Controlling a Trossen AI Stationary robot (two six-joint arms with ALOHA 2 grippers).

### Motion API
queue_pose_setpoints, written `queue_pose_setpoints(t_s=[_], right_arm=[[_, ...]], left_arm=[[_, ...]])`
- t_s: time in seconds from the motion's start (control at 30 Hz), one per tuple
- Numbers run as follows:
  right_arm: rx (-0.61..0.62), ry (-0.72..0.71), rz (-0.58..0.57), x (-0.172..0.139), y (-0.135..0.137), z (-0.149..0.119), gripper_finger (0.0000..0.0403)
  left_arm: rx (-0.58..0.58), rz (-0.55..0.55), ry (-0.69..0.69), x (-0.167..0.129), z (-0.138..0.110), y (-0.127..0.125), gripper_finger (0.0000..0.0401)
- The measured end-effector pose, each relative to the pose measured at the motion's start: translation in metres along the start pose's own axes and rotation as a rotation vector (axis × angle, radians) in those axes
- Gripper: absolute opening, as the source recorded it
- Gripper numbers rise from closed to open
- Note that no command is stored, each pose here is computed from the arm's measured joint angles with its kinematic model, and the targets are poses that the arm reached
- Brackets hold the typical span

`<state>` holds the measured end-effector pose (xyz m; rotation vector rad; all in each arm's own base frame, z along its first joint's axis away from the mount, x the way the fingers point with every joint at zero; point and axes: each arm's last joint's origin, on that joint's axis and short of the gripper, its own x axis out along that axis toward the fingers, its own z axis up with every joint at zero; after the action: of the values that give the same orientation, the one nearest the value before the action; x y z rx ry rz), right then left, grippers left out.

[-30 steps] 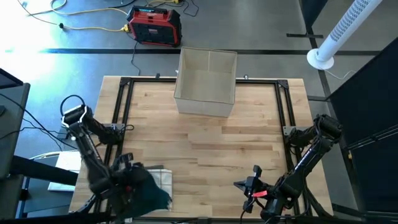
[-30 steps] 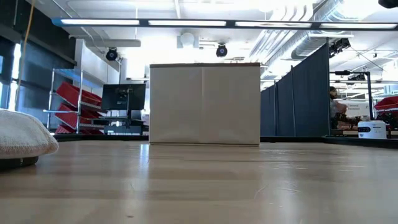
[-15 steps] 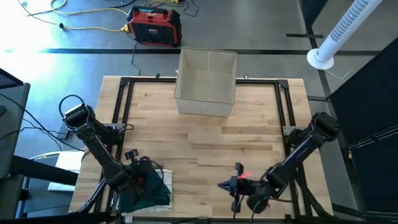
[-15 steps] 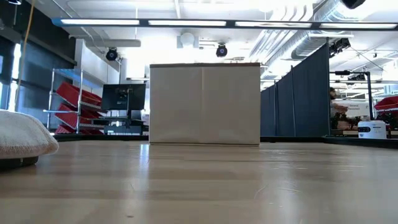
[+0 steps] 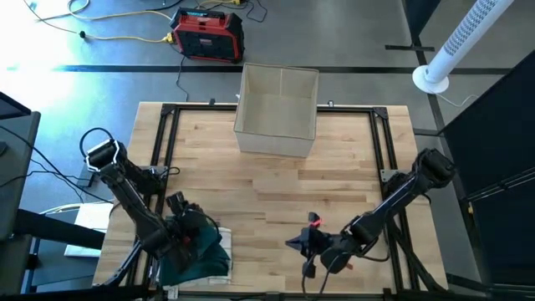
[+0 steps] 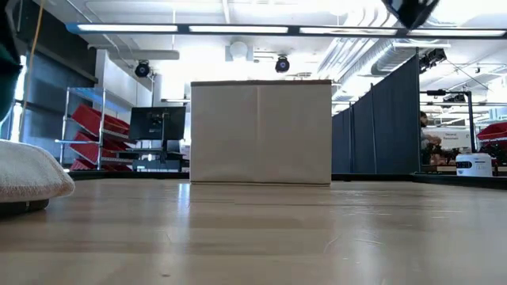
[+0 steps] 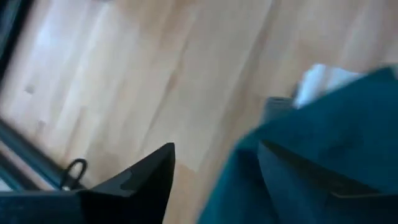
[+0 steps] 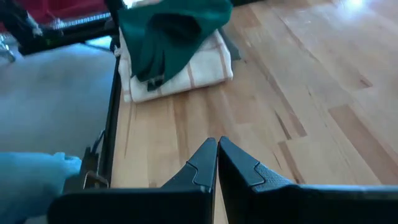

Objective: Fold towel
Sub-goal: Stack the folded green towel on top of the white checkered towel

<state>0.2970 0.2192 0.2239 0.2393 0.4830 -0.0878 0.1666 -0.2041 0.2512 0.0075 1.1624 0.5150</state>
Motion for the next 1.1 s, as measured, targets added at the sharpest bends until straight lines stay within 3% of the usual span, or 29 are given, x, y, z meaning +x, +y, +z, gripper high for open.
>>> queue_pose_setpoints(t_s=[0.17,0.27,0.4,0.5,0.63,0.8,1.0,1.1], right_arm=[[-0.03,-0.072,0.103,0.024,-0.005,0.012,0.0],[-0.001,-0.083,0.157,0.043,-0.013,0.015,0.0],[0.053,-0.069,0.193,0.07,-0.027,0.015,0.0003],[0.024,-0.078,0.177,0.09,-0.03,0.019,0.0021],[-0.048,-0.11,0.169,0.12,-0.023,0.029,0.0068],[-0.04,-0.094,0.187,0.165,-0.017,0.039,0.014],[0.302,0.076,0.225,0.211,-0.038,0.054,0.0205],[0.428,0.166,0.33,0.229,-0.048,0.062,0.0222]], left_arm=[[-0.076,-0.268,-0.037,-0.019,-0.023,-0.029,0.0212],[-0.141,-0.359,-0.06,-0.028,-0.045,-0.043,0.0191],[-0.187,-0.358,-0.044,-0.029,-0.077,-0.055,0.0148],[-0.165,-0.321,-0.015,-0.02,-0.1,-0.067,0.011],[-0.129,-0.273,0.007,-0.008,-0.118,-0.078,0.006],[-0.097,-0.231,0.037,0.006,-0.131,-0.089,0.0007],[-0.033,-0.283,0.056,0.012,-0.142,-0.101,0.0008],[-0.007,-0.291,0.056,0.012,-0.143,-0.102,0.0003]])
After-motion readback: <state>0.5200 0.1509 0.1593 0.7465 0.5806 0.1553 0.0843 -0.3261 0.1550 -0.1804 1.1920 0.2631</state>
